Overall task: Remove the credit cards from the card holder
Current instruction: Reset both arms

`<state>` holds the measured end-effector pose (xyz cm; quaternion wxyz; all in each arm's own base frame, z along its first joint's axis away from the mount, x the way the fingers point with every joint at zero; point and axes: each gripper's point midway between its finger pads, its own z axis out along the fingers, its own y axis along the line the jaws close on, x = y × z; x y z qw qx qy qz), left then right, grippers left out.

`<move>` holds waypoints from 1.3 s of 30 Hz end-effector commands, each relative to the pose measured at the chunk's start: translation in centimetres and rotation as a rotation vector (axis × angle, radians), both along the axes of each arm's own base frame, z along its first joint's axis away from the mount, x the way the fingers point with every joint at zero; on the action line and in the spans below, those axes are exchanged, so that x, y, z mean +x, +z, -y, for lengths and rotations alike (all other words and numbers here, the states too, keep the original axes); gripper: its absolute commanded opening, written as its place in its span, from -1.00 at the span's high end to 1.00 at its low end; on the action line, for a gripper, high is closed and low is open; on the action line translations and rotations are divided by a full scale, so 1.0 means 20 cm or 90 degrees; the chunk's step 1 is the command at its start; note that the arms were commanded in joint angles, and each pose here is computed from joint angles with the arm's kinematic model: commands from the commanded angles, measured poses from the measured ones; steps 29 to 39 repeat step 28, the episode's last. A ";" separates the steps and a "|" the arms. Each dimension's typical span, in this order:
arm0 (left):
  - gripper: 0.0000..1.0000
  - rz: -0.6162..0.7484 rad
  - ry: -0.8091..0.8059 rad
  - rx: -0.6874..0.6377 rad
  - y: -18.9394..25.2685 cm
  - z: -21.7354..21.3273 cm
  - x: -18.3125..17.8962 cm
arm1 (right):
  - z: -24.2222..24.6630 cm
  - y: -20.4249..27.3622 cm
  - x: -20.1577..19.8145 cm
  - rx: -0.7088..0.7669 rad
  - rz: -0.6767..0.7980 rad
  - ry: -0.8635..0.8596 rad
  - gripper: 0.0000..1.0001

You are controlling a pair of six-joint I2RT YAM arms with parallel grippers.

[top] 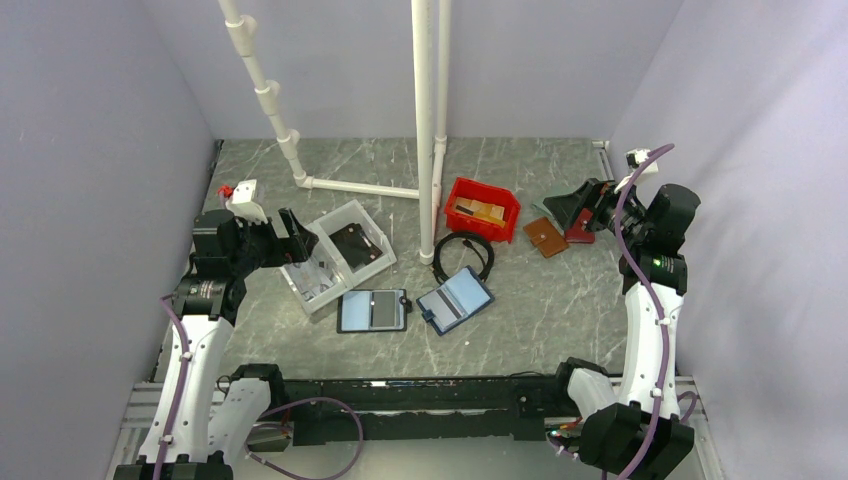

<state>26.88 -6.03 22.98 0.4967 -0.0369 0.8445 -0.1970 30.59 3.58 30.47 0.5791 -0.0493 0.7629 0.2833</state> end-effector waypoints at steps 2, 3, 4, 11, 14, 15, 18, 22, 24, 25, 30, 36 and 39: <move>-0.98 0.025 -0.008 0.016 0.03 -0.01 0.01 | 0.00 0.08 0.00 -0.005 0.035 -0.003 -0.99; -0.98 0.025 -0.009 0.015 0.03 -0.01 0.00 | 0.00 0.07 0.00 -0.005 0.035 -0.003 -1.00; -0.98 0.025 -0.008 0.016 0.04 -0.01 0.01 | 0.00 0.08 0.00 -0.004 0.035 -0.003 -0.99; -0.98 0.025 -0.007 0.016 0.03 -0.01 0.00 | 0.00 0.07 0.00 -0.004 0.034 -0.004 -1.00; -0.98 0.025 -0.009 0.016 0.03 -0.01 0.00 | 0.00 0.07 0.00 -0.005 0.034 -0.004 -1.00; -0.98 0.025 -0.008 0.017 0.03 -0.01 0.00 | 0.00 0.07 0.00 -0.004 0.033 -0.004 -1.00; -0.98 0.025 -0.008 0.016 0.03 -0.01 0.00 | 0.00 0.07 0.00 -0.005 0.035 -0.004 -1.00; -0.98 0.026 -0.008 0.017 0.03 -0.01 0.00 | 0.00 0.07 0.00 -0.004 0.034 -0.005 -1.00; -0.98 0.025 -0.008 0.016 0.04 -0.01 0.00 | 0.01 0.07 0.00 -0.006 0.035 -0.007 -0.99; -0.98 0.026 -0.008 0.016 0.03 -0.01 0.00 | 0.00 0.07 0.00 -0.006 0.035 -0.004 -1.00; -0.98 0.025 -0.010 0.014 0.03 0.00 0.00 | -0.01 0.07 -0.01 -0.014 0.040 0.010 -1.00; -0.98 0.025 -0.010 0.014 0.03 0.00 0.00 | -0.01 0.07 -0.01 -0.014 0.040 0.010 -1.00; -0.98 0.025 -0.010 0.014 0.03 0.00 0.00 | -0.01 0.07 -0.01 -0.014 0.040 0.010 -1.00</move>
